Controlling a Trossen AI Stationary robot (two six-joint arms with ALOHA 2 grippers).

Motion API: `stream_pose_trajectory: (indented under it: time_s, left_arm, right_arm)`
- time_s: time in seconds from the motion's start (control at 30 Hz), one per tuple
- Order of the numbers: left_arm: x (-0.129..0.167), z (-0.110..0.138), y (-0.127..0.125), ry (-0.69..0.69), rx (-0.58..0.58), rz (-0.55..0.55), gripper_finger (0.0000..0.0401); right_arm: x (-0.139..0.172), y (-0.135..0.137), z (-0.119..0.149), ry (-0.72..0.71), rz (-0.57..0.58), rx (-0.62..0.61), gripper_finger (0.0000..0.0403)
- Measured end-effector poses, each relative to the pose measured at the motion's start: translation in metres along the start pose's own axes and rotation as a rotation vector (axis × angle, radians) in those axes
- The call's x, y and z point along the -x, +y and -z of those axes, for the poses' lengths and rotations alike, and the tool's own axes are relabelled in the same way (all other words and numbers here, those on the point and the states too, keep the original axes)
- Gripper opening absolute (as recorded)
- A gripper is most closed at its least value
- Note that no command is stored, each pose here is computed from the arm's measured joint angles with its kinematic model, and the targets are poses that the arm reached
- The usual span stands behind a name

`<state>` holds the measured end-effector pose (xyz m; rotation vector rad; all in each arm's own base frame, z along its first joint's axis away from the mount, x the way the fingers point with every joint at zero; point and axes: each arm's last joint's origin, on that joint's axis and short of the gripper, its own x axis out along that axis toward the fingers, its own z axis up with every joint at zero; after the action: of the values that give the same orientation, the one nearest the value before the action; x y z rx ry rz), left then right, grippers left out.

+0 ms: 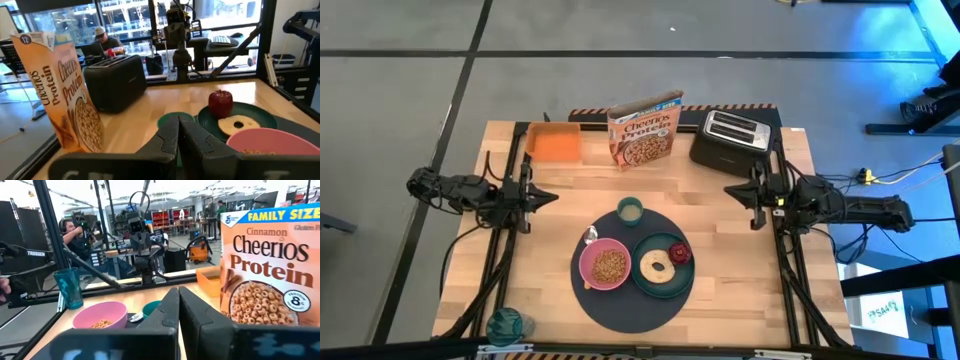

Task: Arrange a breakfast setting
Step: Return to Home Position

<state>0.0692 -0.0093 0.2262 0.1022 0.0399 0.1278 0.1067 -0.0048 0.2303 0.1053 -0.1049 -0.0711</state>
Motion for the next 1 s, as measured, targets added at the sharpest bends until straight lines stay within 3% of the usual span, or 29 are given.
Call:
stream_pose_trajectory:
  time_s: [0.37, 1.0]
  left_arm:
    - [-0.008, 0.015, -0.005, -0.001, 0.019, -0.002, 0.0001]
    - [-0.026, 0.051, -0.008, -0.033, 0.073, 0.004, 0.0001]
  right_arm:
    - [0.019, -0.004, 0.028, -0.09, -0.011, -0.03, 0.0]
    - [0.016, -0.005, 0.049, -0.024, -0.016, -0.017, 0.0]
